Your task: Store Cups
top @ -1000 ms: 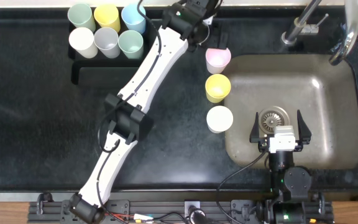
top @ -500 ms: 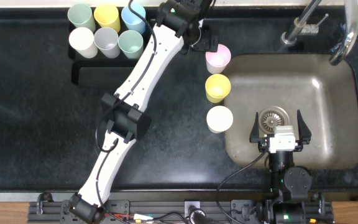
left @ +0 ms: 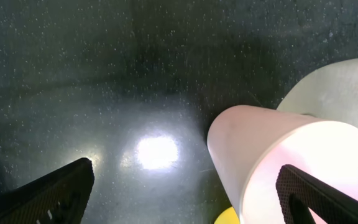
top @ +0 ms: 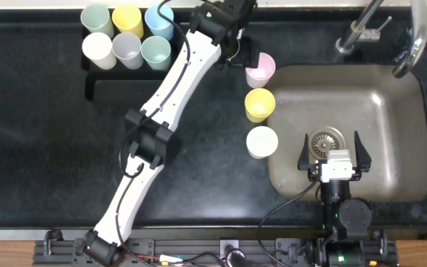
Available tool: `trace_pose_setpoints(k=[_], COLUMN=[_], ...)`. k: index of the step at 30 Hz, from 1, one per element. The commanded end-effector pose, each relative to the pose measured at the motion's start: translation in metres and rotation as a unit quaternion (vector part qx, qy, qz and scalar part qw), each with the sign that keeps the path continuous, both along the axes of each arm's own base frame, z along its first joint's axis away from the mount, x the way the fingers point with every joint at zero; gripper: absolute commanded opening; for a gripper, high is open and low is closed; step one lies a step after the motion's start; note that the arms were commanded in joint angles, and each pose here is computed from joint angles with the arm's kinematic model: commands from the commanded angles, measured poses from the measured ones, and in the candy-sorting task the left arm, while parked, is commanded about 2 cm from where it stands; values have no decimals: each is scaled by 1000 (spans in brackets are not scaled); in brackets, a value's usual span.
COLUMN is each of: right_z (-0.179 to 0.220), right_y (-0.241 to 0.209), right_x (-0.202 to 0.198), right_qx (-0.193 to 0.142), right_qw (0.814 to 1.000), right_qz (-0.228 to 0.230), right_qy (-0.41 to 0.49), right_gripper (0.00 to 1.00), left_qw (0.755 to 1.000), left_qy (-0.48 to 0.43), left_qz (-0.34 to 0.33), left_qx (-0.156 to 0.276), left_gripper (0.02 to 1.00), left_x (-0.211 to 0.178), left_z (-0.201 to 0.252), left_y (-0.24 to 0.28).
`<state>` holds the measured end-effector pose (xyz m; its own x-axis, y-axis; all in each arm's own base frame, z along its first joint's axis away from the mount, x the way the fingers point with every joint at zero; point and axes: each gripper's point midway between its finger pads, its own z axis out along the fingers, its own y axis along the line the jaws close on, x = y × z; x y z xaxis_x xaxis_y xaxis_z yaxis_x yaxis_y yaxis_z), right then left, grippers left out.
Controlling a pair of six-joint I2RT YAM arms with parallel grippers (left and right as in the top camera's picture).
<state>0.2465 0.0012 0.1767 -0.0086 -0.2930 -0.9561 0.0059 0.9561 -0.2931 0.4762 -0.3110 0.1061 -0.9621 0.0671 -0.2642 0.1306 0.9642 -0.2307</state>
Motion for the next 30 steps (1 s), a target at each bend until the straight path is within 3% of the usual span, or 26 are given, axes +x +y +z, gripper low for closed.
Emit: trace_pose_setpoints(k=[1, 7, 10, 11, 12, 14, 15, 23, 27, 30], right_z=[-3, -3, -3, -3, -3, -3, -3, -3, -3, -3], right_y=[1, 1, 1, 1, 1, 1, 1, 1, 1, 1], right_x=[0, 0, 0, 0, 0, 0, 0, 0, 0, 0], right_qx=[0, 0, 0, 0, 0, 0, 0, 0, 0, 0], right_qw=[1000, 1000, 1000, 1000, 1000, 1000, 1000, 1000, 1000, 1000], right_qz=[2, 2, 2, 2, 2, 2, 2, 2, 2, 2], right_qy=[0, 0, 0, 0, 0, 0, 0, 0, 0, 0], right_gripper=[998, 998, 996, 996, 996, 998, 998, 998, 998, 998], left_qw=[1000, 1000, 1000, 1000, 1000, 1000, 999, 1000, 999, 992], left_qy=[4, 17, 14, 16, 20, 26, 30, 21, -24, -69], left_qz=[-5, -7, -8, -8, -10, -6, -4, 2, 32, 102], left_qx=[-9, -7, -9, -8, -9, -10, -12, -15, -16, -6], left_gripper=[958, 939, 776, 706, 540, 104, 36, 36, 36, 36], left_x=[-3, -8, -7, -8, -9, -10, -11, -6, 2, -1], left_z=[0, -6, -5, -7, -9, -13, -16, -17, 40, 105], left_y=[-7, -7, -9, -9, -10, -12, -14, -16, 10, 52])
